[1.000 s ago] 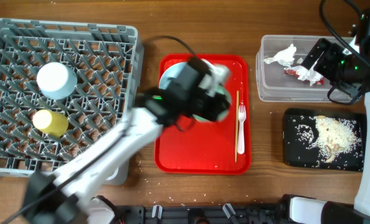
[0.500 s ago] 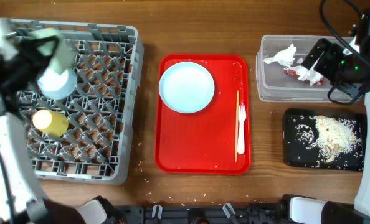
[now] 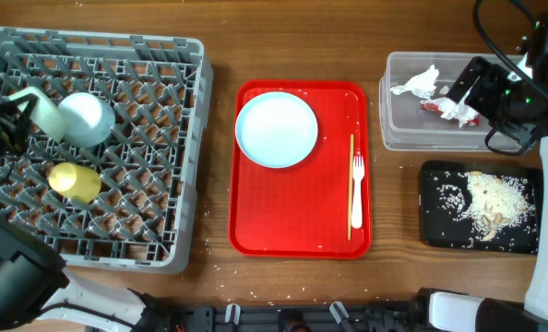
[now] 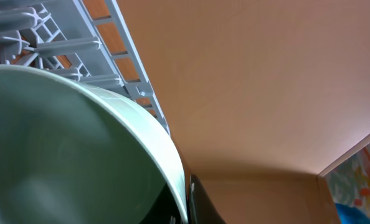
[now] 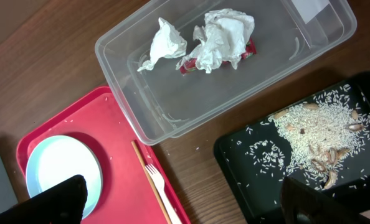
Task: Sort waste into correct bins and load items into the dishwasher rack
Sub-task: 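Carry the pale green bowl into the dish rack and release it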
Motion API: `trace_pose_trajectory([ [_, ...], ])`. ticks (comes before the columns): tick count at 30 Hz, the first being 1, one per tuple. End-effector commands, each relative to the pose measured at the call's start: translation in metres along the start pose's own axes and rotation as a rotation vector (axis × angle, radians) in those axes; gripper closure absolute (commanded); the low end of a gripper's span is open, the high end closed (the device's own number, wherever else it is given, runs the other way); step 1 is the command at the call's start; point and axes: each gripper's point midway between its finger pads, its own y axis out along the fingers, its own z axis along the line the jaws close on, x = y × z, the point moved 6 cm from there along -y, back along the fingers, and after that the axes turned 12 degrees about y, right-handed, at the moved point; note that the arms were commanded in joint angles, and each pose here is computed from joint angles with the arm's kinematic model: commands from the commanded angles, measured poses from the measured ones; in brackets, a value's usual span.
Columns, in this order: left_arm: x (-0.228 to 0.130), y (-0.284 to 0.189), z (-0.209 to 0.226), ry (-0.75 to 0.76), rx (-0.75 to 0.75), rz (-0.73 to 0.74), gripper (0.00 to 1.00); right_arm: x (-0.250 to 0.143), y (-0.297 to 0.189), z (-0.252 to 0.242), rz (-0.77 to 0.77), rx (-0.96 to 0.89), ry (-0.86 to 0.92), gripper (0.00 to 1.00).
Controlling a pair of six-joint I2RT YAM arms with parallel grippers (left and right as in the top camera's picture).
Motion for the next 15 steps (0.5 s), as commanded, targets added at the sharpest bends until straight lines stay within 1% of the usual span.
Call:
trace_pose_trajectory([
  [1,0.003,-0.017,0.017,-0.064,0.014,-0.032,0.96,0.003,0.002,0.0,-0.004,-0.011,-0.017,0.0],
  [4,0.006,-0.041,0.025,-0.12,0.033,-0.081,0.96,0.003,0.002,0.0,-0.004,-0.011,-0.017,0.0],
  [7,0.006,-0.054,0.03,-0.158,0.045,-0.108,0.96,0.003,0.002,0.0,-0.004,-0.011,-0.017,0.0],
  [8,0.005,-0.058,0.031,-0.177,0.048,-0.113,0.86,0.003,0.002,0.0,-0.004,-0.011,-0.017,0.0],
  [10,0.006,-0.067,0.034,-0.192,0.054,-0.134,0.82,0.003,0.002,0.0,-0.004,-0.011,-0.017,0.0],
  [11,0.006,-0.073,0.036,-0.207,0.059,-0.148,0.76,0.003,0.002,0.0,-0.004,-0.011,-0.017,0.0],
  [12,0.007,-0.081,0.038,-0.224,0.065,-0.166,0.61,0.003,0.002,0.0,-0.004,-0.011,-0.017,0.0],
  [13,0.007,-0.09,0.041,-0.239,0.07,-0.185,0.38,0.003,0.002,0.0,-0.004,-0.011,-0.017,0.0],
  [14,0.006,-0.098,0.043,-0.257,0.076,-0.203,0.21,0.003,0.002,0.0,-0.004,-0.011,-0.017,0.0],
  [15,0.005,-0.113,0.047,-0.293,0.084,-0.234,0.02,0.003,0.002,0.0,-0.004,-0.011,-0.017,0.0],
])
